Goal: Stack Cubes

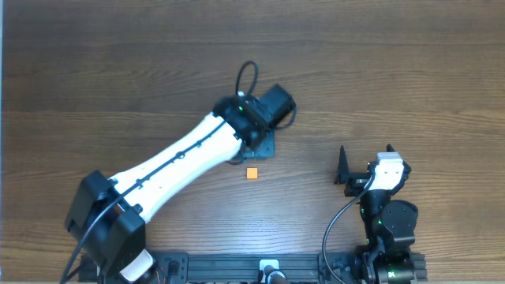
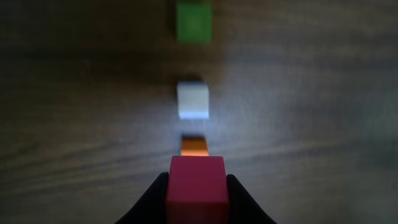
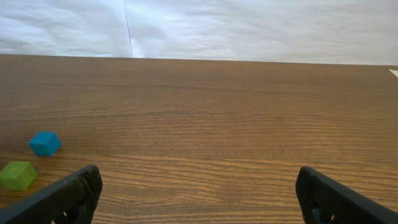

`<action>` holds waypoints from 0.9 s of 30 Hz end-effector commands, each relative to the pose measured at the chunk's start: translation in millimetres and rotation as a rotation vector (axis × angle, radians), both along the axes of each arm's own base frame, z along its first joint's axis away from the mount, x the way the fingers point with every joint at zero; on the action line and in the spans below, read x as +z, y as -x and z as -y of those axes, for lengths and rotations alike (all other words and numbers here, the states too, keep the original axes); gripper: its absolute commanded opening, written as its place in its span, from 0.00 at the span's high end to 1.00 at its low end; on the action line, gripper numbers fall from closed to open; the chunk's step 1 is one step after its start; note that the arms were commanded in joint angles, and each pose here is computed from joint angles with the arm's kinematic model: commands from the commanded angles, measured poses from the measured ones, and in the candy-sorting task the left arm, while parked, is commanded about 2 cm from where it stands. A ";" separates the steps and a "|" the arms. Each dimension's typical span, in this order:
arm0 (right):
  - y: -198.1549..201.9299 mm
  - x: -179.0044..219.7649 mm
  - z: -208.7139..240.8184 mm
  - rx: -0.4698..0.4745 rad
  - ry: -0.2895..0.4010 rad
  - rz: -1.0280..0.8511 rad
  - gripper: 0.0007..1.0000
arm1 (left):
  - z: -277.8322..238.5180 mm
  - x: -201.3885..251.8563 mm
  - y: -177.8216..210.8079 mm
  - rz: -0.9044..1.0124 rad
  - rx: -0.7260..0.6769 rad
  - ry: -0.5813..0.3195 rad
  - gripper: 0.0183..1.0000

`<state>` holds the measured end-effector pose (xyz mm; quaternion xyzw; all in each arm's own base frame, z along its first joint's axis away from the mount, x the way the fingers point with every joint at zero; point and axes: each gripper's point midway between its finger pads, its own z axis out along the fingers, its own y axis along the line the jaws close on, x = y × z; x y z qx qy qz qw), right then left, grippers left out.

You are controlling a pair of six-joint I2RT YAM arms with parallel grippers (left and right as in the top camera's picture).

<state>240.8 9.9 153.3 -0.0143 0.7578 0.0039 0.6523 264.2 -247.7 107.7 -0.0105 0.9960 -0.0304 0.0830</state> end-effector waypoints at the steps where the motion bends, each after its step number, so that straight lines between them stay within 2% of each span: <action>1: 0.2 -2.4 -2.8 0.015 0.002 -0.003 0.01 | -6.8 -1.3 -19.5 0.028 -0.001 -0.008 0.98; 5: 0.2 -2.3 -2.8 0.015 0.003 -0.003 0.01 | 1.0 -23.7 -22.6 -0.031 -0.016 0.001 0.98; 10: 0.2 -2.3 -2.8 0.015 0.002 -0.003 0.01 | 0.1 -44.0 -22.3 -0.073 -0.013 -0.032 0.98; 27: 0.2 -2.3 -2.9 0.015 0.002 -0.003 0.01 | 6.3 -63.3 -26.4 -0.087 -0.008 -0.035 0.98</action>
